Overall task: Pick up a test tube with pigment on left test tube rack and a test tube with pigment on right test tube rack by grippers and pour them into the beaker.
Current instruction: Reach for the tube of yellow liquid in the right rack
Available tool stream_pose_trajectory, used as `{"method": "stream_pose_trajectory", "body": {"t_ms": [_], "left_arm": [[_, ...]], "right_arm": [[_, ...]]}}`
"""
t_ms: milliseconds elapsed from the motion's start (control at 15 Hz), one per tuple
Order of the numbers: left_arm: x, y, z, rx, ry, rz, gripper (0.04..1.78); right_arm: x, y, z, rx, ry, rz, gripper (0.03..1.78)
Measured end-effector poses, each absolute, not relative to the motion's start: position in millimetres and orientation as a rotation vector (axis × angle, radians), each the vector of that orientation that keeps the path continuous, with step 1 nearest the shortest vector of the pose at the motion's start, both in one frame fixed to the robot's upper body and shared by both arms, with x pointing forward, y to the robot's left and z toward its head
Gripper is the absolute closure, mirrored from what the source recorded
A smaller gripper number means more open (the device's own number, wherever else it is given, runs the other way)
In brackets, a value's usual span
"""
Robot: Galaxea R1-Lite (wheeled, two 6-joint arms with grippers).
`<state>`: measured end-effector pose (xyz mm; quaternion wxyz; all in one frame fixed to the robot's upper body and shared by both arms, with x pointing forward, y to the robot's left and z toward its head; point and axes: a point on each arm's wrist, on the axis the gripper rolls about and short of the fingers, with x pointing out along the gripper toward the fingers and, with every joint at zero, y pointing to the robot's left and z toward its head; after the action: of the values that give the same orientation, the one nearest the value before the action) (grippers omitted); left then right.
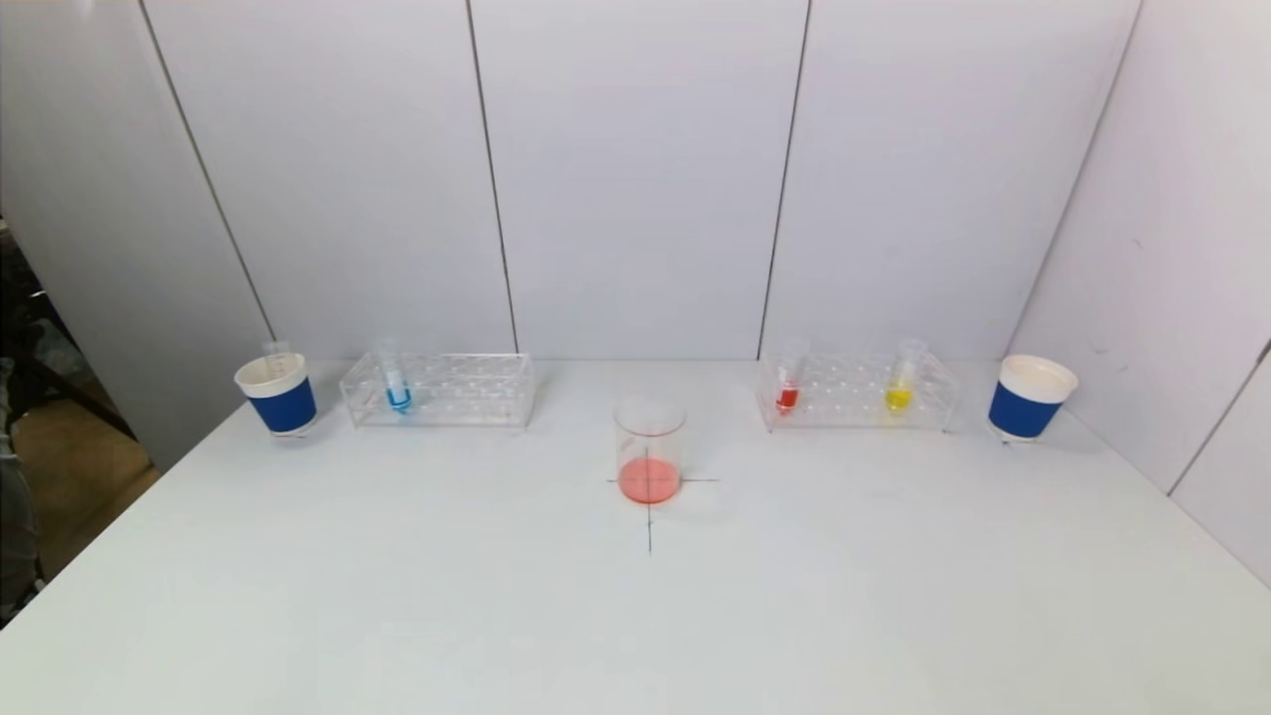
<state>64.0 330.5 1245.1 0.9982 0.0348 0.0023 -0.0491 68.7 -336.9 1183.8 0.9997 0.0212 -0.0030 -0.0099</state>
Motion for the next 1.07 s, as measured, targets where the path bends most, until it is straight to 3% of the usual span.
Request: {"method": "stream_pose_trajectory", "body": {"t_ms": [533, 1067], "left_arm": [[63.7, 331.6, 1195.2, 0.093, -0.011, -0.078, 0.06], [69.1, 333.4, 1182.2, 0.047, 0.003, 0.003, 0.06]], "right_arm": [[68.7, -336.9, 1183.8, 0.042, -0.006, -0.020, 0.05], [68.7, -336.9, 1183.8, 0.042, -0.006, -0.020, 0.05]]}}
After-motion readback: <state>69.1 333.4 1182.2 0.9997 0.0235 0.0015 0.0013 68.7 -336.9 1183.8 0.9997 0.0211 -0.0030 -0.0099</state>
